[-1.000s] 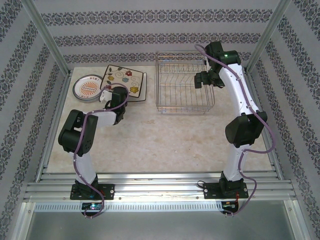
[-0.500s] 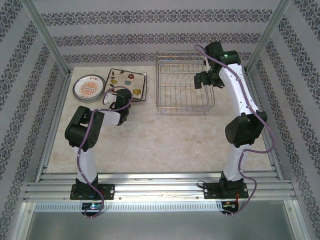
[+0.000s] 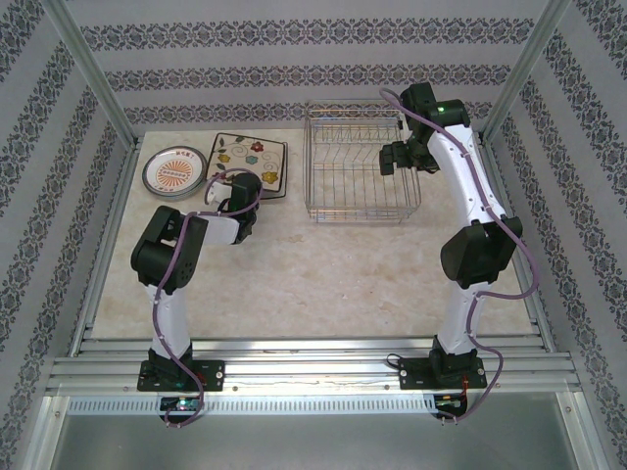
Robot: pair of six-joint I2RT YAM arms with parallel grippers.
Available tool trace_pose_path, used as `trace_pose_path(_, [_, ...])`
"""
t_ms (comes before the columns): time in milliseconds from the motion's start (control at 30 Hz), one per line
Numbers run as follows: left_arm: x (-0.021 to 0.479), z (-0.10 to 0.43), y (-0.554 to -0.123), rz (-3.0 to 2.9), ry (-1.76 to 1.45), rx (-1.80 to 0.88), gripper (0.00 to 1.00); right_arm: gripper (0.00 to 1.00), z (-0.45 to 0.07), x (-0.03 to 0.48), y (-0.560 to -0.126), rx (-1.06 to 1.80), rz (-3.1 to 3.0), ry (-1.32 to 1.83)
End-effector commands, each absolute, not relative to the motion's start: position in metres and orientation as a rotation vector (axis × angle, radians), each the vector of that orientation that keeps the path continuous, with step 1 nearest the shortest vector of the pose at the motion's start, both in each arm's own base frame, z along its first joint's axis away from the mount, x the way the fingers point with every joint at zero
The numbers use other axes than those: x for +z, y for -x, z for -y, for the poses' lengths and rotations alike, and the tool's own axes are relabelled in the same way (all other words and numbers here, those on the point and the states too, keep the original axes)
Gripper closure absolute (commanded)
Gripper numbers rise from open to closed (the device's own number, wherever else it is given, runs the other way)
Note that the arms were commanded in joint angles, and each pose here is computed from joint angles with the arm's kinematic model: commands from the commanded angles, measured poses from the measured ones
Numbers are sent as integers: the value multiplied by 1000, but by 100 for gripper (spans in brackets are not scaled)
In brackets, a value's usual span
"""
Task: Unload the plates from the dish rack
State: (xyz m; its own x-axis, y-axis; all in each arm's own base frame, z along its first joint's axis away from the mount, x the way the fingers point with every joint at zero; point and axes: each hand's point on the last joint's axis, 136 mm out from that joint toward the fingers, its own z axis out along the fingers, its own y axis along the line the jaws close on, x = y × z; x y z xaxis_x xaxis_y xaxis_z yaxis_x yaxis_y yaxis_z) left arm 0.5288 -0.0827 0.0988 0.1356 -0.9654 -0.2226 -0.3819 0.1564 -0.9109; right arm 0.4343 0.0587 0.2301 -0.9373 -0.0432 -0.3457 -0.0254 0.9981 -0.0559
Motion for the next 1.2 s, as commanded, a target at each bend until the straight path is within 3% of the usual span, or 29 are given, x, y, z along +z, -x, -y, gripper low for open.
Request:
trace_pose_path(0, [174,90,-551,-1158,1366,-943,100,2,-64,222,-428,-68,-2823,100])
trace_pose_path(600, [154,92,-555,-1216,1398,-894,95,2,-67,218,-428,-56,-2827,110])
trace_pose_path(900, [148,95,-555,-1242,1411,-889,84,2,-67,216,-428,-53,-2829,110])
trace_pose_path(1167, [137,97,-552,-1278,1422,-876,81,2,-68,214,-428,-46,-2832,112])
